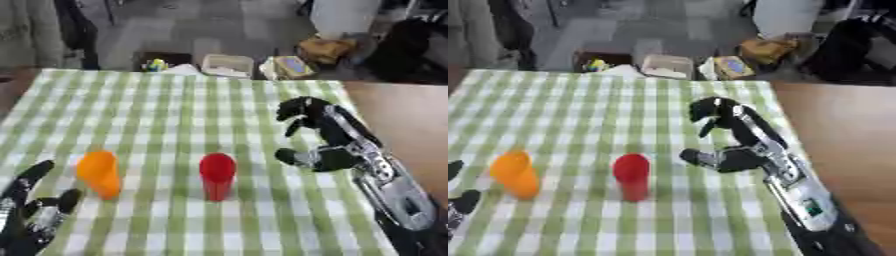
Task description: Pour the contents of one cup into another cup.
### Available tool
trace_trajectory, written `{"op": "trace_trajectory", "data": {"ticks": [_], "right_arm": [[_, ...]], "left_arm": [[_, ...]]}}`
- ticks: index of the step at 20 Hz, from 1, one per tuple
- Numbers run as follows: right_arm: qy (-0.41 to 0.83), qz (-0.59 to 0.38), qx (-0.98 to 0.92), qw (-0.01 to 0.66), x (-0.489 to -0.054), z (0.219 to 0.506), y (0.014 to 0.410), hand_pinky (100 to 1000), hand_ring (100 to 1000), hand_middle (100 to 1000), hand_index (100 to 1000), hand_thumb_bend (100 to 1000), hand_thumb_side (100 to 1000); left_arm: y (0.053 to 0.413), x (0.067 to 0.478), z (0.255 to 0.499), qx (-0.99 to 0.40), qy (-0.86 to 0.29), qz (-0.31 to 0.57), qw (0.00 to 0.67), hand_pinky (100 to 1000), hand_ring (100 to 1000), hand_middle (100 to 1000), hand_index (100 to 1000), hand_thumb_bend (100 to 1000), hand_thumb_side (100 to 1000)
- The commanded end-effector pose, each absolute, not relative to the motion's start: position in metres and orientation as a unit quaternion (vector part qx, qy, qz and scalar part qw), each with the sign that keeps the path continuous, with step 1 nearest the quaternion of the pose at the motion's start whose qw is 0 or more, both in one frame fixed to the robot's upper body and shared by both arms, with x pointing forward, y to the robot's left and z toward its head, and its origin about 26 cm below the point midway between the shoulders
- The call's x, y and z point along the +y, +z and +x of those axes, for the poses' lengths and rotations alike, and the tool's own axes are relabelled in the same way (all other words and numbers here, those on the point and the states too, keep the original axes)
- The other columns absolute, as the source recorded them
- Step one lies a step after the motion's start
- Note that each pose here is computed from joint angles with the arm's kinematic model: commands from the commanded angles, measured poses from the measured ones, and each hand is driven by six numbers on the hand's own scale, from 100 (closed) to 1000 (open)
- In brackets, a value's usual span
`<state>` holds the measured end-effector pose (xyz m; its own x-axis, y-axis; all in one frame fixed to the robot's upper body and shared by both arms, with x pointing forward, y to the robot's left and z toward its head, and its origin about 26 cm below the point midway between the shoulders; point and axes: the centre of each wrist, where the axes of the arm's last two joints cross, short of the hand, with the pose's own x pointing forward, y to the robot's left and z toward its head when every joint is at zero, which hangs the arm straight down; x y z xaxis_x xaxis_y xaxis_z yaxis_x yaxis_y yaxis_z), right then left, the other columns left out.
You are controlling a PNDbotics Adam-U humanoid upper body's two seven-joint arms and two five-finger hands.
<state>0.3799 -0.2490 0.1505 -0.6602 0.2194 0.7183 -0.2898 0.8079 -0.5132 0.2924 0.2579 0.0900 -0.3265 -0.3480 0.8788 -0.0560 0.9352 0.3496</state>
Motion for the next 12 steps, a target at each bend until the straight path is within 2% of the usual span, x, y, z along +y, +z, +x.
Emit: {"op": "trace_trajectory", "data": {"ticks": [1, 12], "right_arm": [[0.311, 0.017, -0.863, 0.397, -0.251, 0.380, 0.162, 515, 704, 663, 769, 638, 271], [0.306, 0.020, -0.866, 0.395, -0.248, 0.380, 0.164, 518, 697, 652, 767, 626, 280]], "left_arm": [[0.098, 0.260, 0.294, -0.811, -0.132, 0.136, 0.553, 637, 1000, 894, 882, 665, 587], [0.086, 0.271, 0.312, -0.815, -0.055, 0.175, 0.549, 616, 1000, 833, 840, 645, 503]]}}
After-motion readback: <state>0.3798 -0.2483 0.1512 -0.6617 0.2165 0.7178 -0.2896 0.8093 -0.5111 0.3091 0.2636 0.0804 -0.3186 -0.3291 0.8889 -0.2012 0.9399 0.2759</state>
